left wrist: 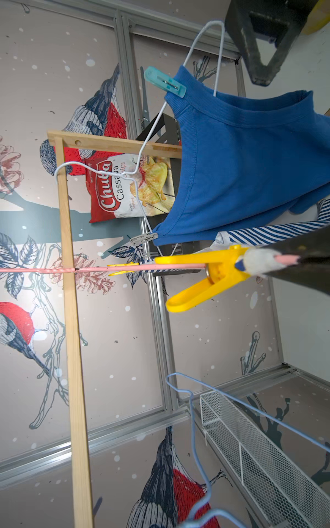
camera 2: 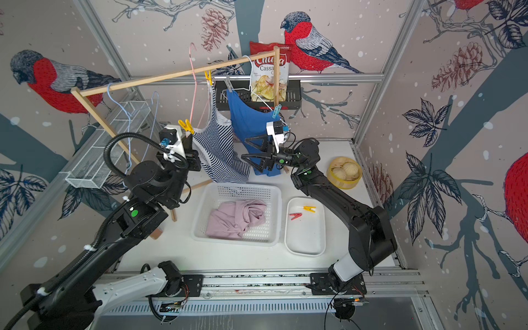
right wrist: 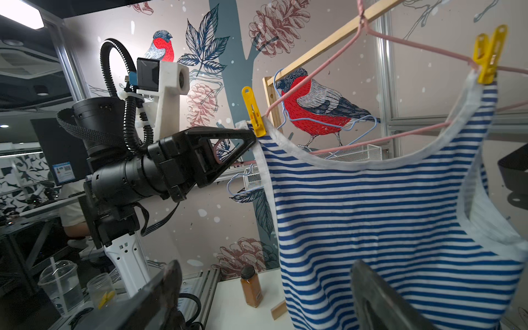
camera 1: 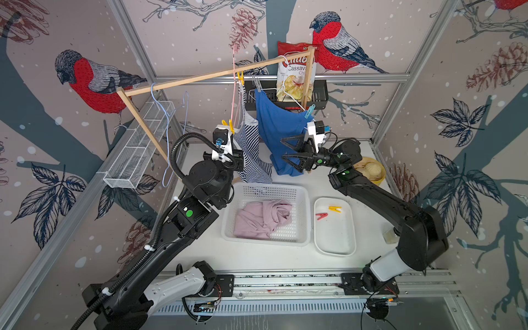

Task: Remove the clothespins securing tank tops to the hanger
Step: Pick up the hanger from the clothesline.

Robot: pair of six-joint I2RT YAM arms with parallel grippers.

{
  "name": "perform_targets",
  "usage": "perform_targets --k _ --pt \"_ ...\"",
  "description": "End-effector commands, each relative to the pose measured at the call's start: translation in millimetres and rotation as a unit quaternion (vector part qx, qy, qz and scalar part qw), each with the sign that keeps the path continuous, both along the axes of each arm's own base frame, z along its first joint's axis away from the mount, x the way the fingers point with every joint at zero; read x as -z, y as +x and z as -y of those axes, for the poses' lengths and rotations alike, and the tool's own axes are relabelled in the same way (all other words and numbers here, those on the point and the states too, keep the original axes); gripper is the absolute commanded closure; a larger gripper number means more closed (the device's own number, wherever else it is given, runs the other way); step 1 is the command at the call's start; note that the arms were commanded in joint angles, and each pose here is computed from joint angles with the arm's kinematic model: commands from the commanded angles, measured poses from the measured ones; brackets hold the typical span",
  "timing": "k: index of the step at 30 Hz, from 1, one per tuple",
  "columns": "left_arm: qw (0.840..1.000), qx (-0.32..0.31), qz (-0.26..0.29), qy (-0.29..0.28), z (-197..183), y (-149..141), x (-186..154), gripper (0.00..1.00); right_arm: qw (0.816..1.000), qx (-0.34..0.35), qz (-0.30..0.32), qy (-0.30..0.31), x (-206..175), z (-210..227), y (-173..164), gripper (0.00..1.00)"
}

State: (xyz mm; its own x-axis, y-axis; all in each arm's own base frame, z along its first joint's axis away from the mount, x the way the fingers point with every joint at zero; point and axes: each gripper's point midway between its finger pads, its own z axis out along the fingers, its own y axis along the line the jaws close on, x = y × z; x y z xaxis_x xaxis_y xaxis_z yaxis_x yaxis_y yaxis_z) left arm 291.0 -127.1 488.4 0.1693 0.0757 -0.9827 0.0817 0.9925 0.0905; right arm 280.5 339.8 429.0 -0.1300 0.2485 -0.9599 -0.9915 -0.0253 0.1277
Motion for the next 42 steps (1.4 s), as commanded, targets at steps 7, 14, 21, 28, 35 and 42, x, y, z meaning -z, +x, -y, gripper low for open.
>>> perform_targets --k 7,14,21,28,35,42 --pt "0.994 0.092 0.06 -0.02 -0.5 -42.8 -10.2 1.0 0.997 0.068 0.005 -0.04 21.2 14.6 8.8 0.05" --pt "0.982 0.178 0.067 -0.012 1.1 -82.7 -8.3 1.0 0.993 0.113 -0.002 -0.038 21.2 27.0 15.6 0.0" --pt "0.961 0.254 0.106 -0.022 -1.8 -126.1 -41.3 1.0 0.989 0.144 -0.012 -0.041 20.6 33.4 20.9 0.0" --pt "0.94 0.301 0.155 -0.047 -14.5 -165.4 -84.7 1.0 0.985 0.165 -0.014 -0.039 20.0 41.0 18.8 0.0" --pt "0.946 0.283 0.154 -0.037 -26.6 -171.0 -96.1 1.0 0.982 0.185 -0.014 -0.044 19.5 48.1 17.4 0.0" --pt "0.94 0.313 0.132 -0.025 -19.8 -178.0 -88.8 1.0 0.973 0.225 -0.026 -0.047 20.9 69.8 23.7 0.0"
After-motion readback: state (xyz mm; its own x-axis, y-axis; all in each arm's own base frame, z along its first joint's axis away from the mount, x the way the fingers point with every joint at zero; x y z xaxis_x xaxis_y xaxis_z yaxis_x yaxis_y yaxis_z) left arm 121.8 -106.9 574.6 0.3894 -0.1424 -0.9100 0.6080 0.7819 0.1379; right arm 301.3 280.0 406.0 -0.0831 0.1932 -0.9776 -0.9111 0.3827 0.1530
